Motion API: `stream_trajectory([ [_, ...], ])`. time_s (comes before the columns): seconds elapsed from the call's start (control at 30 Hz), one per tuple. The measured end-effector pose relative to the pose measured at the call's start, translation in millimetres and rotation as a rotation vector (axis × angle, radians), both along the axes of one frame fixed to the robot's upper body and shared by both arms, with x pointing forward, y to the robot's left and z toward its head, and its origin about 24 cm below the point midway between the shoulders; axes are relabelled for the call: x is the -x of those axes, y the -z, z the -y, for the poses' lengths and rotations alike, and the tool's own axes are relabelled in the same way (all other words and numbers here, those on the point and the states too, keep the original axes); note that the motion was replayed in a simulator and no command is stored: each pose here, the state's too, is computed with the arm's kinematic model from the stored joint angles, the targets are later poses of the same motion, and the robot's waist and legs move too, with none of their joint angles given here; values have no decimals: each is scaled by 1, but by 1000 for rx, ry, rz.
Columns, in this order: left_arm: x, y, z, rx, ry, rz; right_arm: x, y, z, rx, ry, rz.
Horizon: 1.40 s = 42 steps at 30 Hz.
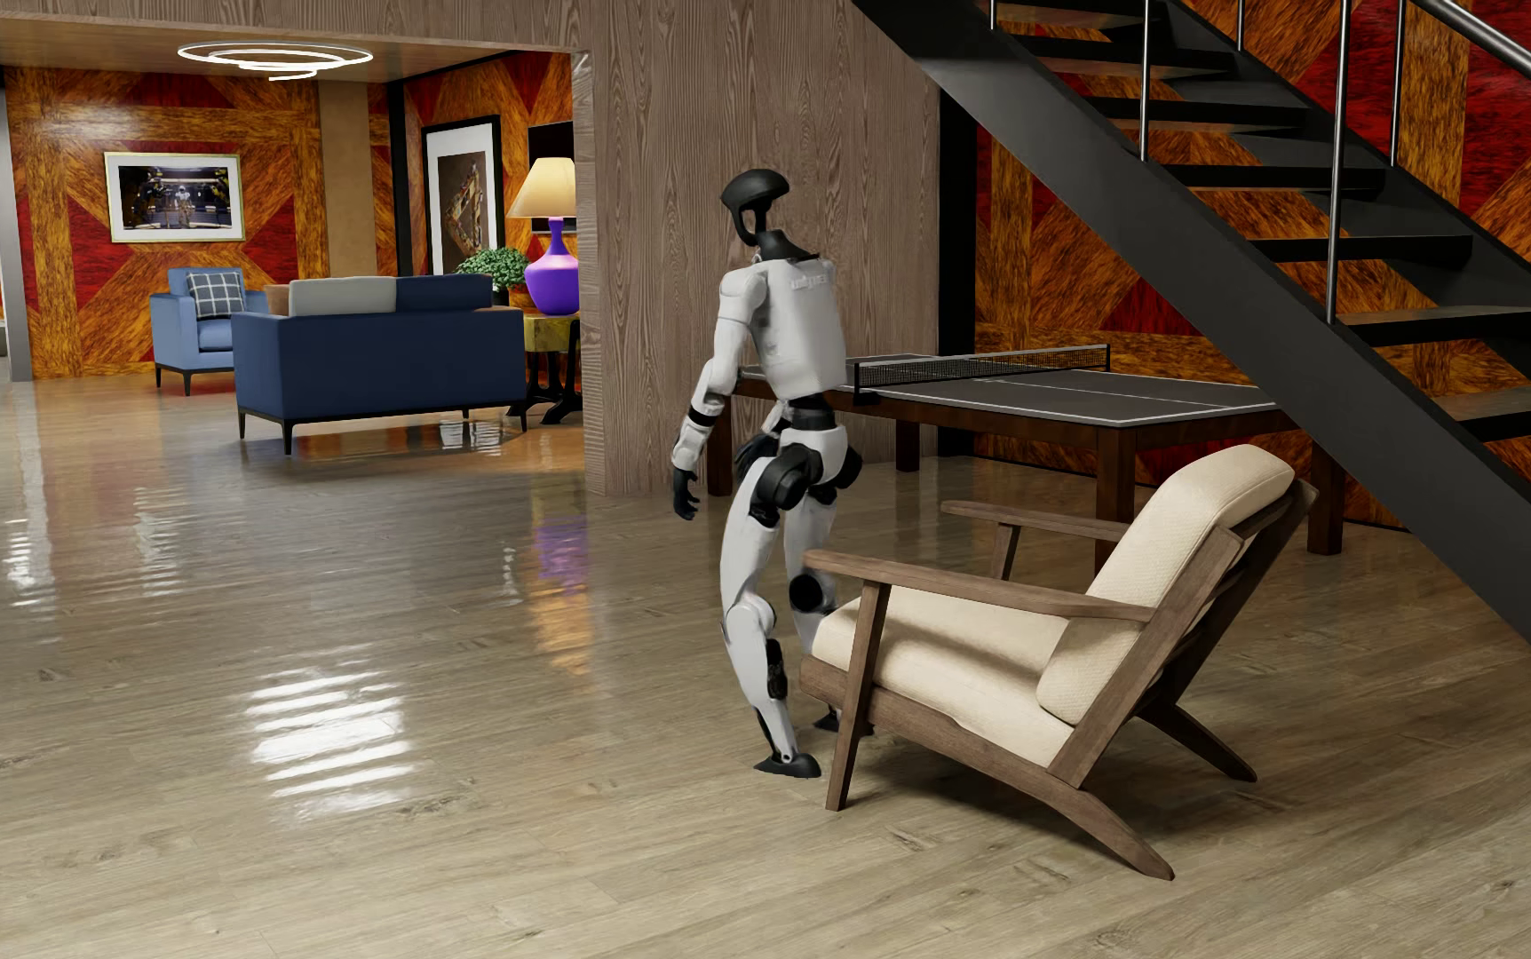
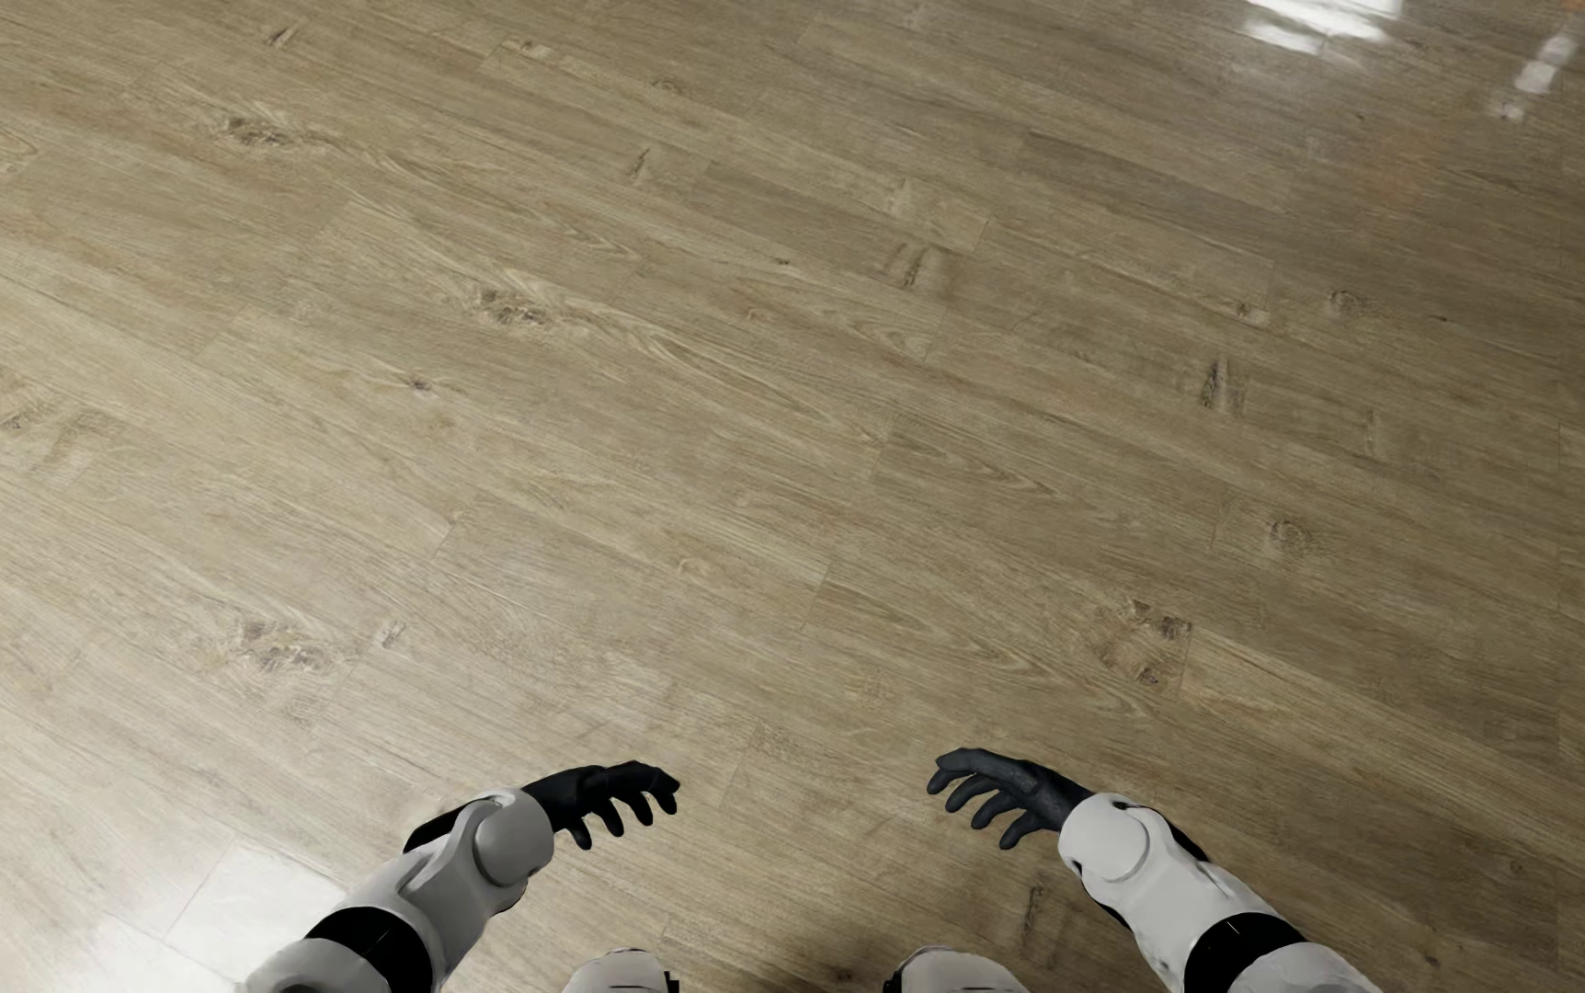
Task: Sit on the textiles chair
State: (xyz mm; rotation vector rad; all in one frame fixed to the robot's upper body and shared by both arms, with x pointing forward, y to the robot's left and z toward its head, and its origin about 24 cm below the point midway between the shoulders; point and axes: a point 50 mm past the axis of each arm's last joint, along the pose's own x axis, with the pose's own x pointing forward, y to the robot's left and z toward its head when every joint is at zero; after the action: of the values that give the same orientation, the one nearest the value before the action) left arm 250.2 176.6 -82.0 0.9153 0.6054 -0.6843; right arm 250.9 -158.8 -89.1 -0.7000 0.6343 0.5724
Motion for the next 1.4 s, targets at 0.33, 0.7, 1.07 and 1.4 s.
stream_trajectory([
  [0.33,-66,-184,110,-173,946,718,-80,-220,-58,37,-642,854],
  [0.7,-22,-280,68,265,643,1345,-7,-328,-41,-308,-631,1421],
  [1.07,-57,-178,34,214,191,958,-51,-210,-8,-256,-147,1044],
  [1.4,-44,-90,-14,190,-300,659,-47,-113,12,-264,288,729],
])
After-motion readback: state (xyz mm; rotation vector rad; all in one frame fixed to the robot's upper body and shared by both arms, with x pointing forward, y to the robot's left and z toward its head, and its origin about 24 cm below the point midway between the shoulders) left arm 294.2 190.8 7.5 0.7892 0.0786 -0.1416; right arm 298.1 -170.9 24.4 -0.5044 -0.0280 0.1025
